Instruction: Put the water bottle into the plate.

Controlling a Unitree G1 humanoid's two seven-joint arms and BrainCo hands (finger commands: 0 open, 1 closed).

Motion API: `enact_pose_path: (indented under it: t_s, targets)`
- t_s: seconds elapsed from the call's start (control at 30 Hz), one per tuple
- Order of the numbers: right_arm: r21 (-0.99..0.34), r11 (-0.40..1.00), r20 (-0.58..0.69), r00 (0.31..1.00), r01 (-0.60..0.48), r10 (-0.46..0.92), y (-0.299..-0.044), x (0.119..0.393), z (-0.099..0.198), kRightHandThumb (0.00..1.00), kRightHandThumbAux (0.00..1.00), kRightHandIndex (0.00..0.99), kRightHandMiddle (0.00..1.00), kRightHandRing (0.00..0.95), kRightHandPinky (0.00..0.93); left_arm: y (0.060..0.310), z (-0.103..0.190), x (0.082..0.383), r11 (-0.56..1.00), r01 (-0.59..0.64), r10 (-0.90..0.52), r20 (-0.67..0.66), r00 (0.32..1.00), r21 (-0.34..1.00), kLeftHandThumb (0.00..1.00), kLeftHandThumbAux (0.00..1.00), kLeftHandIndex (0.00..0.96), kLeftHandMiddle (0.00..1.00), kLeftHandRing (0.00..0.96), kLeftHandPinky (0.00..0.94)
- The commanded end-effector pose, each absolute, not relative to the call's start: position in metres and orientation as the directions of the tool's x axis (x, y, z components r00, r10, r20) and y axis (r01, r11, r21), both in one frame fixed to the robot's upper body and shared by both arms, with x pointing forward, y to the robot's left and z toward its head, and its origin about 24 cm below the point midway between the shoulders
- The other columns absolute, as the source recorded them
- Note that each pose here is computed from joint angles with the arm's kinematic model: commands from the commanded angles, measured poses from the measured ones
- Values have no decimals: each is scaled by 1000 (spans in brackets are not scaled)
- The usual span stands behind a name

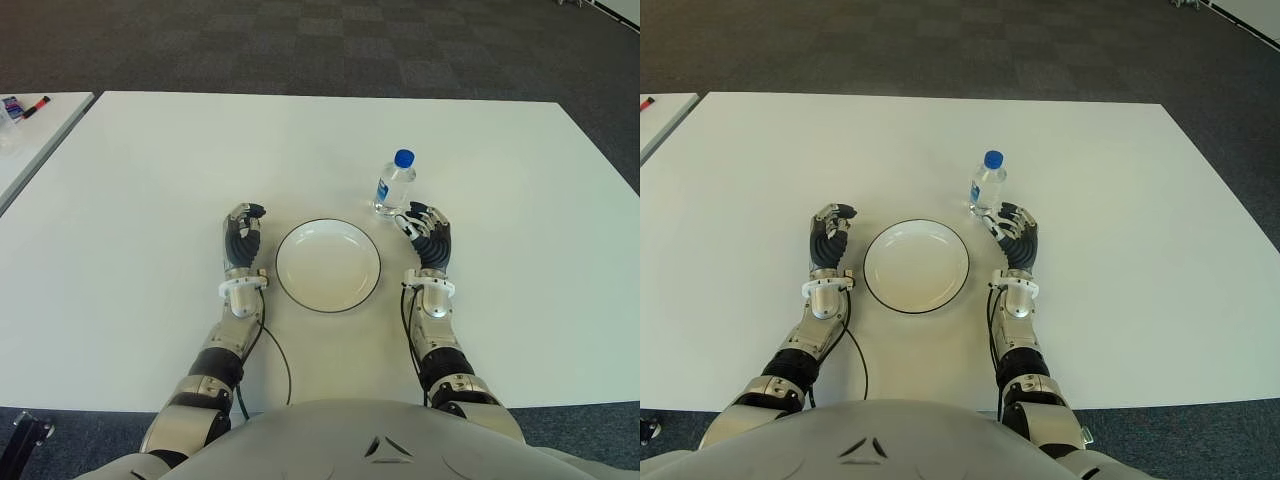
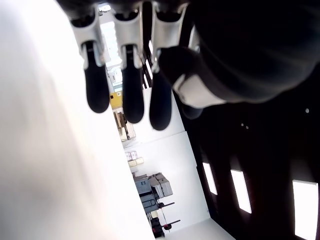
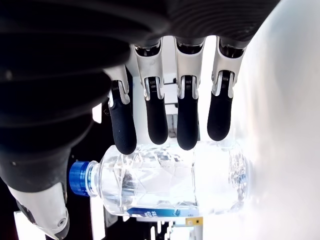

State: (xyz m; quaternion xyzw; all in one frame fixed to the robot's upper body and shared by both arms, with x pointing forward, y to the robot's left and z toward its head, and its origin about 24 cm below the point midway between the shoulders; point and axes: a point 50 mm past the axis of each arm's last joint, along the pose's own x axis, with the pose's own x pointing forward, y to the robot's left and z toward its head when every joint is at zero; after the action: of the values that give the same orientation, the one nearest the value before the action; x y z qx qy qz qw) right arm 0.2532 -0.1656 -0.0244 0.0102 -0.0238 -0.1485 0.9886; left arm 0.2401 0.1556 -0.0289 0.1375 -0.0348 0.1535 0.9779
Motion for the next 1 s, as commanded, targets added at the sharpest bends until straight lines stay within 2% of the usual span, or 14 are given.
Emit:
enact_pose_path:
  t_s: [0.03,0.47,0.73,1.0]
  targets:
    - [8,954,-64,952,299,-298,-166,239,-45,723,715,413,318,335,380,156,-28,240,906,-323,299,128,946,272,841,673,435,445,390,407]
    - [15,952,-62,950,307,-305,-166,238,-45,722,717,412,321,360,423,157,-29,240,900,-326,297,142,944,289,840,674,448,431,374,398]
    - [0,953,-37,952,304,-304,-168,235,-41,717,717,411,323,352,402,157,-29,240,900,-330,300,144,943,286,840,674,449,430,370,387]
    - [-32,957,27,957,288,-287,-166,231,-30,716,719,412,368,370,372,157,-29,241,894,-332,300,149,942,299,840,674,451,427,365,386]
